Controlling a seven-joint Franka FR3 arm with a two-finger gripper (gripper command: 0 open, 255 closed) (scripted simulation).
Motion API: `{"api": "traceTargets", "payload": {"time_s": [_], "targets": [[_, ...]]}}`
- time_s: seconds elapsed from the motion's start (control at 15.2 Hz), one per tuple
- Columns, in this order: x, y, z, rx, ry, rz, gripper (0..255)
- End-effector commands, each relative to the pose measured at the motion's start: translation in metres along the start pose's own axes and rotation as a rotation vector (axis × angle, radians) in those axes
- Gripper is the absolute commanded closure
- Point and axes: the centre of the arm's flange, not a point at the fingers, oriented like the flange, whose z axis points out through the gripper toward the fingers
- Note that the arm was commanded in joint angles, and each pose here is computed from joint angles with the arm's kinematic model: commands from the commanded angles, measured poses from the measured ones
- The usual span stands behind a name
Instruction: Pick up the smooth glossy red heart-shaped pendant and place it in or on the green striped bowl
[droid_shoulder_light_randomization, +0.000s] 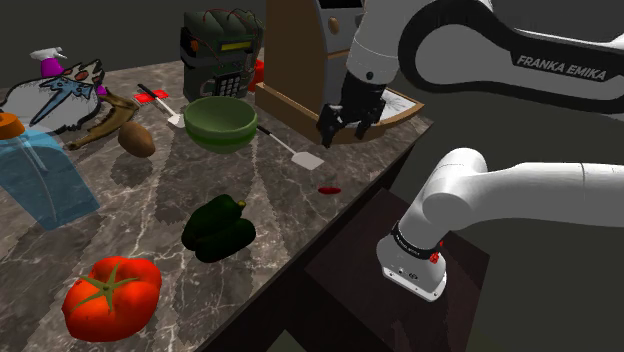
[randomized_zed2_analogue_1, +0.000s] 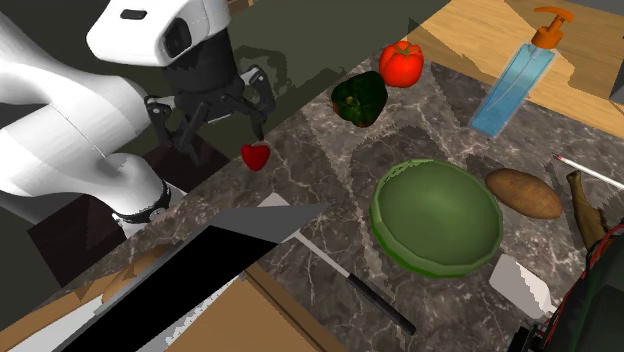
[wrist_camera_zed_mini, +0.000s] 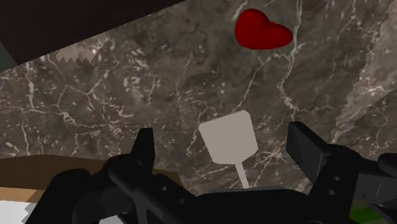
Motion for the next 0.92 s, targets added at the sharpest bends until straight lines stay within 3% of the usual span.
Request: {"api": "traceTargets", "payload": {"time_s": [0.0,0.2,0.86], "targets": [[-0.016,-0.018,0.013,-0.009,-0.011,0.030,0],[-0.034,-0.041,0.030,-0.021,-0.024,0.064,0],[-0.035,-0.040,0.070,-0.021,-0.024,0.064,0]]}}
